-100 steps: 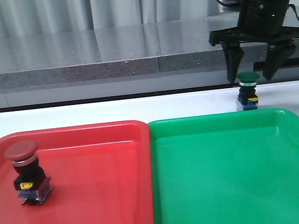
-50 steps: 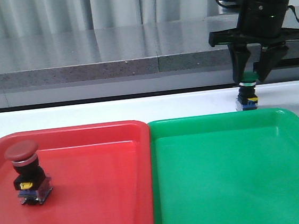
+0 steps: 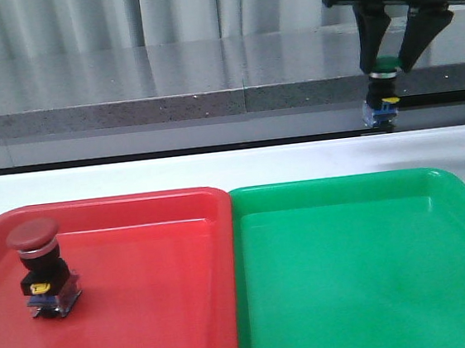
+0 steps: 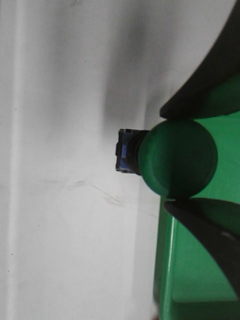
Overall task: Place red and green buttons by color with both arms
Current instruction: 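Lift the green-capped button with the right gripper, then carry the green button toward the robot and lower it into the green tray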
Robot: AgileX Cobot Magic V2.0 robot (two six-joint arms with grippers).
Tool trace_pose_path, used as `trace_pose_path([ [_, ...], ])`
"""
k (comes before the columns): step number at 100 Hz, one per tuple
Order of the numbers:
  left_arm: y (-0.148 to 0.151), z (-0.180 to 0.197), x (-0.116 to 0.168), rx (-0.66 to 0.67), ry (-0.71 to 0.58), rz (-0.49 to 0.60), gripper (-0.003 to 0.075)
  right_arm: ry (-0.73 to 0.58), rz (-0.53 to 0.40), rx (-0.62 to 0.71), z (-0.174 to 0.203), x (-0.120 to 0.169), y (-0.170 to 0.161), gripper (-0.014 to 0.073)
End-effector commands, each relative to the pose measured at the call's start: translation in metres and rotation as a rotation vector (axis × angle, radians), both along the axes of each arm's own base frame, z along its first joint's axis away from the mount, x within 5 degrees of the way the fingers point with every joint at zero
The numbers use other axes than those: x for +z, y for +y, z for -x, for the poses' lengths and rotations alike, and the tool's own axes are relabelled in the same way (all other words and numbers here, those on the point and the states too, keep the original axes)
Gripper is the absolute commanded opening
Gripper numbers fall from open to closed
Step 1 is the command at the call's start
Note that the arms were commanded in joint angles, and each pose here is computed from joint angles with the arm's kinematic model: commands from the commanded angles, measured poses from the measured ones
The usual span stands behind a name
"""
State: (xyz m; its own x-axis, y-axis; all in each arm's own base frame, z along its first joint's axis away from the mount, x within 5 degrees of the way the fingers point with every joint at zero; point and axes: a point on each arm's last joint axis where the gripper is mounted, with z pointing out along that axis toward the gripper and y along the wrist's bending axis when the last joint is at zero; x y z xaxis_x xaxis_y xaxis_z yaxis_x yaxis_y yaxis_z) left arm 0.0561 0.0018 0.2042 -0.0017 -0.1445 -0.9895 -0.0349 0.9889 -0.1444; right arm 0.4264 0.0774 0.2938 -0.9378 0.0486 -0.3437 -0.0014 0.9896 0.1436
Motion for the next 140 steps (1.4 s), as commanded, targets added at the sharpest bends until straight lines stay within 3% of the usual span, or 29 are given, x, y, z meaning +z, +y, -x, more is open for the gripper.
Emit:
trace_pose_path([
  [1, 0.000, 0.002, 0.004, 0.005, -0.090, 0.002, -0.0020, -0.106, -0.034, -0.007, 0.019, 0.048, 0.000, 0.0267],
  [17, 0.000, 0.002, 0.004, 0.005, -0.090, 0.002, -0.0020, -0.110, -0.046, 0.004, 0.037, 0.059, 0.008, 0.0267],
  [45, 0.000, 0.002, 0.004, 0.005, -0.090, 0.002, -0.0020, -0.133, -0.088, 0.041, 0.082, 0.050, 0.040, 0.0267],
  [76, 0.000, 0.002, 0.004, 0.005, -0.090, 0.002, -0.0020, -0.030, -0.088, 0.101, 0.122, -0.009, 0.076, 0.0267],
  [97, 0.000, 0.002, 0.004, 0.005, -0.090, 0.002, -0.0020, -0.013, -0.105, 0.090, 0.128, -0.037, 0.084, 0.0267],
  [114, 0.000, 0.002, 0.004, 0.005, -0.090, 0.002, -0.0020, -0.003, -0.100, 0.089, 0.126, -0.043, 0.085, 0.0276],
  [140, 0.000, 0.002, 0.004, 0.005, -0.090, 0.002, -0.0020, 0.014, -0.092, 0.088, 0.123, -0.050, 0.086, 0.0386],
])
